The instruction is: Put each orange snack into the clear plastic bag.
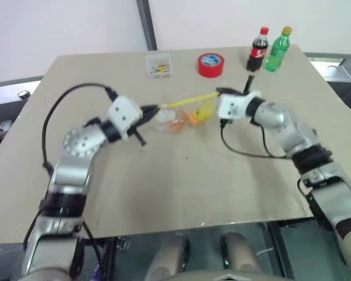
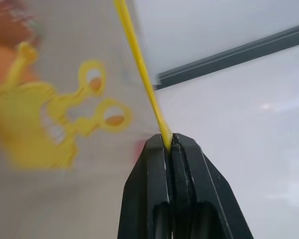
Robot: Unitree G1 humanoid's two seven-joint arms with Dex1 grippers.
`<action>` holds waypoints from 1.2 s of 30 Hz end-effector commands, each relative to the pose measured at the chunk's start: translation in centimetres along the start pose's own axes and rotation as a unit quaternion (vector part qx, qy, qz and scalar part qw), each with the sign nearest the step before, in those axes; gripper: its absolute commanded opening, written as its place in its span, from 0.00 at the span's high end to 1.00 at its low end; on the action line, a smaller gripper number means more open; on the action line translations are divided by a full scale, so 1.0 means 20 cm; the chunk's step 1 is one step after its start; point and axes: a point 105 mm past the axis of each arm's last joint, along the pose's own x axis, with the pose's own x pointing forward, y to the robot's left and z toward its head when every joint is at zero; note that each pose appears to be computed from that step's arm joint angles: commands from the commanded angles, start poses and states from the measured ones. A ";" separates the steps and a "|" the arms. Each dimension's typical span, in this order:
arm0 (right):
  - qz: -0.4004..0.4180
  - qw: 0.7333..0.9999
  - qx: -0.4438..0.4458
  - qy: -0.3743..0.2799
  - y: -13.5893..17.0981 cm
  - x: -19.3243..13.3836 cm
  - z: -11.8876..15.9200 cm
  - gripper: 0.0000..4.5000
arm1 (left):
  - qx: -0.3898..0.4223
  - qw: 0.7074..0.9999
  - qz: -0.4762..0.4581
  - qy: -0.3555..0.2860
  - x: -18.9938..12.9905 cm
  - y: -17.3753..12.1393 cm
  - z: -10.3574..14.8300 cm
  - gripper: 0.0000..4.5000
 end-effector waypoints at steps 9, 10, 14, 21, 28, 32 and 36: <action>-0.013 0.997 0.074 0.017 -0.06 -0.25 -0.10 0.99 | 0.070 0.996 0.001 -0.049 -0.06 -0.06 0.09 1.00; 0.016 0.996 0.084 0.018 0.03 -0.28 -0.08 0.99 | 0.064 0.997 -0.009 -0.046 -0.07 -0.11 0.08 1.00; 0.084 0.985 0.146 0.041 0.33 -0.39 -0.02 0.99 | 0.049 0.998 -0.038 0.006 -0.16 -0.36 -0.04 1.00; 0.135 0.963 0.230 0.048 0.52 -0.53 0.06 0.59 | 0.017 0.997 -0.064 0.036 -0.22 -0.57 -0.08 1.00; 0.200 0.958 0.197 -0.052 0.46 -0.54 0.33 0.39 | 0.013 0.998 -0.059 0.030 -0.21 -0.54 -0.03 1.00; 0.216 0.959 0.145 -0.108 0.48 -0.37 0.48 0.39 | -0.023 0.998 -0.060 0.015 -0.17 -0.52 0.02 1.00; 0.209 0.963 0.111 -0.127 0.50 -0.24 0.54 0.39 | -0.063 0.996 -0.056 0.009 -0.15 -0.49 0.05 1.00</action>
